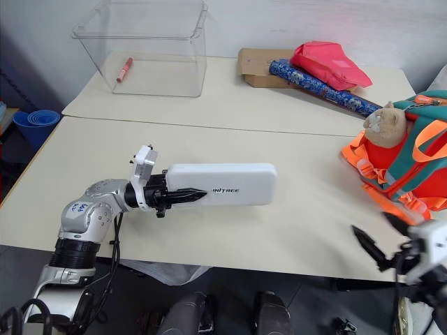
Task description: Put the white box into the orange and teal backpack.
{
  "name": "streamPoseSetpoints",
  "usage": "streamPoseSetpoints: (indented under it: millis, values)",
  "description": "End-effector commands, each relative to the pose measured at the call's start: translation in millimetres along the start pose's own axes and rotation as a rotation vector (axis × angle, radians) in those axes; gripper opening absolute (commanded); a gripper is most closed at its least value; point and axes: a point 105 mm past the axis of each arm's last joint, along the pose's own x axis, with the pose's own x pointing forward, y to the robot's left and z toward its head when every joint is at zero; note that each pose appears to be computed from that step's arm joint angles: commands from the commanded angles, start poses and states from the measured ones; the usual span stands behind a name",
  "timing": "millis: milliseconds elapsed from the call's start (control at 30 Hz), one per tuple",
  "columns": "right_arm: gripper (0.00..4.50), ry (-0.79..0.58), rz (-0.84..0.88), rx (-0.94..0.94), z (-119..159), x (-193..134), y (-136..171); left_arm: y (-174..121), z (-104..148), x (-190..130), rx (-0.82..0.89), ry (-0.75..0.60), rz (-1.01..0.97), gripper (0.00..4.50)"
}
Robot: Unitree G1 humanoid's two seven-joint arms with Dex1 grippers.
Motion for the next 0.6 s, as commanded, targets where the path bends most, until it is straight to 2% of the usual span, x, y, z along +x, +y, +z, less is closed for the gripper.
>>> streamPoseSetpoints:
  millis: [33, 167, 400, 500, 600]
  values:
    - [4.45, -0.033, -0.097, -0.041, 12.6, -10.8, -32.3, -9.4, 12.5, 3.1, 0.086, -0.026, -0.045, 1.24]
    - [4.45, -0.074, -0.089, -0.048, 24.5, 24.9, -56.8, -13.3, 7.2, 1.7, 0.078, 0.002, -0.067, 1.24]
    - [4.45, -0.142, 0.012, -0.023, 39.1, 98.8, -60.4, -15.2, 12.5, 1.2, 0.084, 0.005, -0.074, 1.24]
    - [3.97, -0.204, 0.080, 0.009, 48.9, 124.1, -49.1, -15.5, 16.3, -3.6, 0.080, 0.008, -0.066, 1.24]
    - [3.10, -0.235, 0.140, 0.004, 51.4, 139.8, -34.1, -15.1, 19.6, -9.9, 0.063, -0.002, -0.045, 1.24]
